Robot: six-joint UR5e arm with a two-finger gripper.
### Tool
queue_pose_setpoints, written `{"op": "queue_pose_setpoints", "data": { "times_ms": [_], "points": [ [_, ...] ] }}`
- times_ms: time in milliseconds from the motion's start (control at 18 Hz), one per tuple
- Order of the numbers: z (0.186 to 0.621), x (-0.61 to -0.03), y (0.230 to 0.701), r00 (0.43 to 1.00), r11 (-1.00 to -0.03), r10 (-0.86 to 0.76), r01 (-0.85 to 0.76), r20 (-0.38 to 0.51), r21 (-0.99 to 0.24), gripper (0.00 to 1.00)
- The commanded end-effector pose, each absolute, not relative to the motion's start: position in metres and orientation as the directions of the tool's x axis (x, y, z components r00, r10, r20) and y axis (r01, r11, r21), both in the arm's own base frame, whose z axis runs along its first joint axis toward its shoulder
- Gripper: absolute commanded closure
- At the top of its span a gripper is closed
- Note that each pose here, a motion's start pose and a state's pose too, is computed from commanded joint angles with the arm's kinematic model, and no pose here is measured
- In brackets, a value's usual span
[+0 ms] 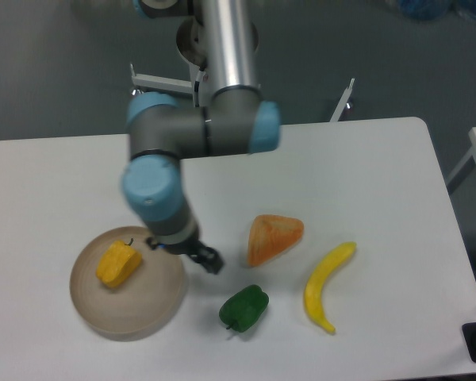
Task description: Place the yellow pepper on the plate
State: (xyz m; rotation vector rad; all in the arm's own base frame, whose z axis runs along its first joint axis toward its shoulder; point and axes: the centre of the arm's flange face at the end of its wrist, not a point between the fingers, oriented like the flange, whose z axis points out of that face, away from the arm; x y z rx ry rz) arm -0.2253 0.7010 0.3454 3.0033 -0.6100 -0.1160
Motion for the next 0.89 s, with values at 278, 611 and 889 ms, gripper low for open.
{"op": "queue_pose_setpoints", "data": {
  "times_ms": [278, 611, 889],
  "points": [
    [0.349, -0.274, 0.689, 0.898, -0.903, -0.429, -0.424, -0.095, 0.066, 0.03],
    [0.35, -0.296, 0.681, 0.909, -0.916, -0.4, -0.397, -0.117, 0.05, 0.01],
    [0.354, -0.301, 0.676, 0.907, -0.915, -0.403, -0.4, -0.12, 0.049, 0.01]
  ]
}}
